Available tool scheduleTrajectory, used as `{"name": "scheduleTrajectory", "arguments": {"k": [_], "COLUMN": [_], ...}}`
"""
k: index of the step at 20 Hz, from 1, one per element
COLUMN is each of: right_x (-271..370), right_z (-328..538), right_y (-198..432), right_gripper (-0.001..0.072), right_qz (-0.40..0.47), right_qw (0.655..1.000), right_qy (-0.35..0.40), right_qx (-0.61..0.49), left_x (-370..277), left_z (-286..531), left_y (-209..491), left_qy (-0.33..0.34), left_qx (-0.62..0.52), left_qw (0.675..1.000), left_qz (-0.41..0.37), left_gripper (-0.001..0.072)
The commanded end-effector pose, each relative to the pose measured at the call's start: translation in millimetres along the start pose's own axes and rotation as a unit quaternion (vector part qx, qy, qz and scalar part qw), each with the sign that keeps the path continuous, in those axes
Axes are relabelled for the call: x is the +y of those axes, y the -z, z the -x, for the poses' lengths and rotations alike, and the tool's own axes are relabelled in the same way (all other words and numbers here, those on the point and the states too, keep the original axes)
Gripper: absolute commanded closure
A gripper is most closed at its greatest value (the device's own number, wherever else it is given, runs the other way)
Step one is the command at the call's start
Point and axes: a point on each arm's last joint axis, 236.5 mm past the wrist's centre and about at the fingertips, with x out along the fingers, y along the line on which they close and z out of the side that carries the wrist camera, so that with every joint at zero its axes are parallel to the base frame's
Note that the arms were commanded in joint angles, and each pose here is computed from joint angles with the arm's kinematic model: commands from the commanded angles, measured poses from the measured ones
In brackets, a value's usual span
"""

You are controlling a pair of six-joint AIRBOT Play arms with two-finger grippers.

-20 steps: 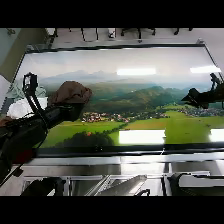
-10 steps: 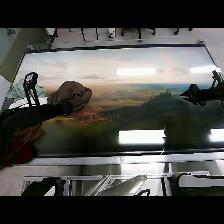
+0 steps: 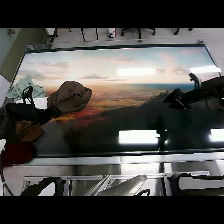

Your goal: Fold the shirts.

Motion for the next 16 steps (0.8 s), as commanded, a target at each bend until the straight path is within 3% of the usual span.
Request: {"name": "scheduleTrajectory", "arguments": {"k": [1, 8, 9, 10, 11, 16], "right_x": [43, 86, 89, 92, 94, 100], "right_z": [-35, -76, -79, -81, -81, -77], "right_y": [31, 37, 37, 36, 36, 36], "right_gripper": [0.0168, 0.0169, 0.017, 0.0176, 0.0228, 0.0238], "right_qz": [0.04, 0.093, 0.097, 0.099, 0.099, 0.114], "right_qw": [0.997, 0.994, 0.994, 0.994, 0.994, 0.992], "right_qy": [-0.003, 0.003, 0.002, 0.001, -0.002, -0.009], "right_qx": [0.065, 0.06, 0.056, 0.054, 0.053, 0.048], "left_x": [22, 24, 20, 14, 5, -95], "left_z": [-49, -109, -113, -115, -114, -65], "left_y": [-28, -92, -98, -99, -99, -87], "left_qy": [-0.014, -0.015, -0.013, -0.011, -0.008, 0.05], "left_qx": [0.002, 0.012, 0.016, 0.025, 0.035, 0.054], "left_qw": [1.0, 1.0, 1.0, 1.0, 0.999, 0.988], "left_qz": [0.015, 0.006, 0.001, -0.005, -0.016, -0.137], "left_gripper": [0.0076, 0.0079, 0.0148, 0.0412, 0.0701, 0.0696]}}
